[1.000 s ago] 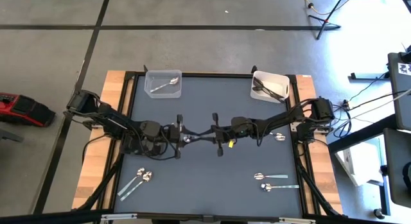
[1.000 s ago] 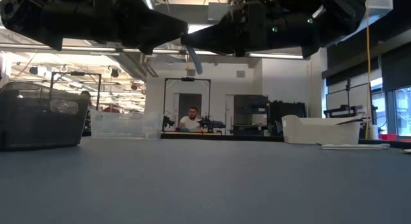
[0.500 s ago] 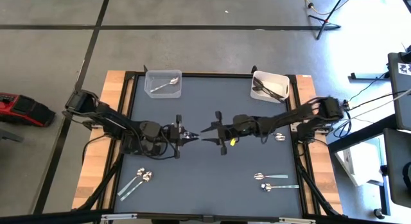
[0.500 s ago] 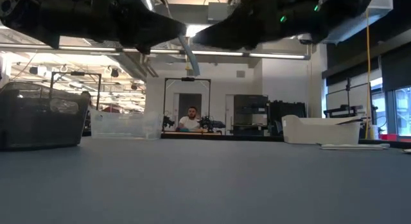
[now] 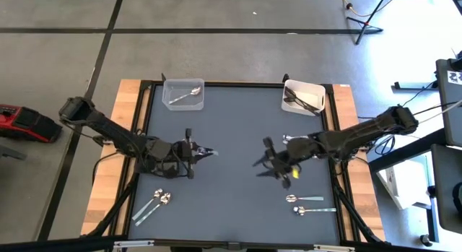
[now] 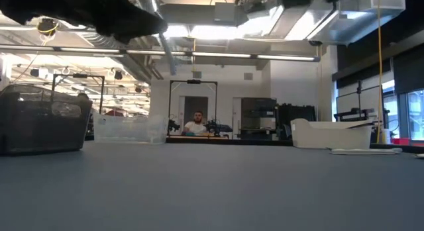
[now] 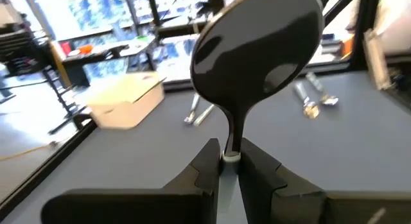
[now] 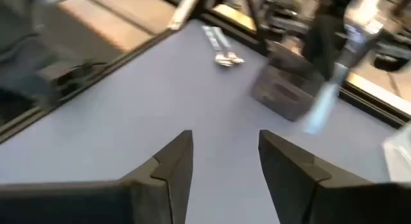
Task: Sort silverware by color (type)
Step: Put the blue spoon into the black bin
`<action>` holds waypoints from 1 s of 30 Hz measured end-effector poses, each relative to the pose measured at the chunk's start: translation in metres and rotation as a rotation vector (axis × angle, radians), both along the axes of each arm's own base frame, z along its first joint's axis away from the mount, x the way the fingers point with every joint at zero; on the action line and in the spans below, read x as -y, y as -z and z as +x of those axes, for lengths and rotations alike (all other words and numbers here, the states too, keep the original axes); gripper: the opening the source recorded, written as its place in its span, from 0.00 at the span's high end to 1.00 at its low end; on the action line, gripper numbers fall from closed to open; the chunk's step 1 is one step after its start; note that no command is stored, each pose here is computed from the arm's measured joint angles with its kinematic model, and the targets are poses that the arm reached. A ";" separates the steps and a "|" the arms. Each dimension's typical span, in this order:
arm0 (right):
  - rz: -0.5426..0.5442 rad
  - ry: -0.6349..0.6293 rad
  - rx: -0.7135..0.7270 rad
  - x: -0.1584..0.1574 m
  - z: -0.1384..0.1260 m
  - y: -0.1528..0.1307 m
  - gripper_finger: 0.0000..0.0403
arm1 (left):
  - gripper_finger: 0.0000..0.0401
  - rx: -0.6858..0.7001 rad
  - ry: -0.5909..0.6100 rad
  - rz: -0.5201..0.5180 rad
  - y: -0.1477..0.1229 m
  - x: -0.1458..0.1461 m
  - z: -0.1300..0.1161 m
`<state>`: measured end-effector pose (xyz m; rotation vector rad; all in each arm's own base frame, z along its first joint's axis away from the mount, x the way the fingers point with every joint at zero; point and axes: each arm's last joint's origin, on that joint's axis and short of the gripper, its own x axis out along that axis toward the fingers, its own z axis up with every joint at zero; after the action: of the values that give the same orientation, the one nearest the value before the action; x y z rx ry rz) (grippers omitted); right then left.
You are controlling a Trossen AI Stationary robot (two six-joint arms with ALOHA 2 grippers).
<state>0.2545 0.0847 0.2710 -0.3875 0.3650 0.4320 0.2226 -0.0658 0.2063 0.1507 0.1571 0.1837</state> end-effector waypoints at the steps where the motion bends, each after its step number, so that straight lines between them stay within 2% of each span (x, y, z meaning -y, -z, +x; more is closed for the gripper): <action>1: -0.007 -0.017 -0.001 -0.004 -0.004 -0.002 0.58 | 0.92 -0.010 -0.017 0.005 0.000 0.000 -0.001; 5: -0.054 -0.006 -0.013 -0.017 -0.021 -0.006 0.58 | 0.92 -0.047 -0.071 0.022 0.003 -0.001 -0.004; 10: -0.145 0.210 0.001 -0.019 -0.030 -0.006 0.58 | 0.92 -0.087 -0.095 0.034 0.001 -0.001 -0.002; 16: -0.248 0.427 -0.032 -0.005 -0.034 0.016 0.58 | 0.92 -0.193 -0.116 -0.025 -0.019 0.005 0.007; 23: -0.192 0.513 -0.079 0.010 -0.049 0.029 0.58 | 0.92 -0.415 -0.166 -0.067 -0.047 0.011 0.002; 26: -0.163 0.559 -0.051 0.015 -0.059 0.027 0.58 | 0.91 -0.488 -0.210 -0.101 -0.062 0.009 -0.002; 30: -0.118 0.588 -0.014 0.021 -0.070 0.023 0.58 | 0.91 -0.566 -0.204 -0.136 -0.078 0.008 -0.008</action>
<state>0.1847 0.0640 0.2483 -0.3723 0.4982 -0.1613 0.2150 -0.0742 0.2839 0.0474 0.7489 0.3300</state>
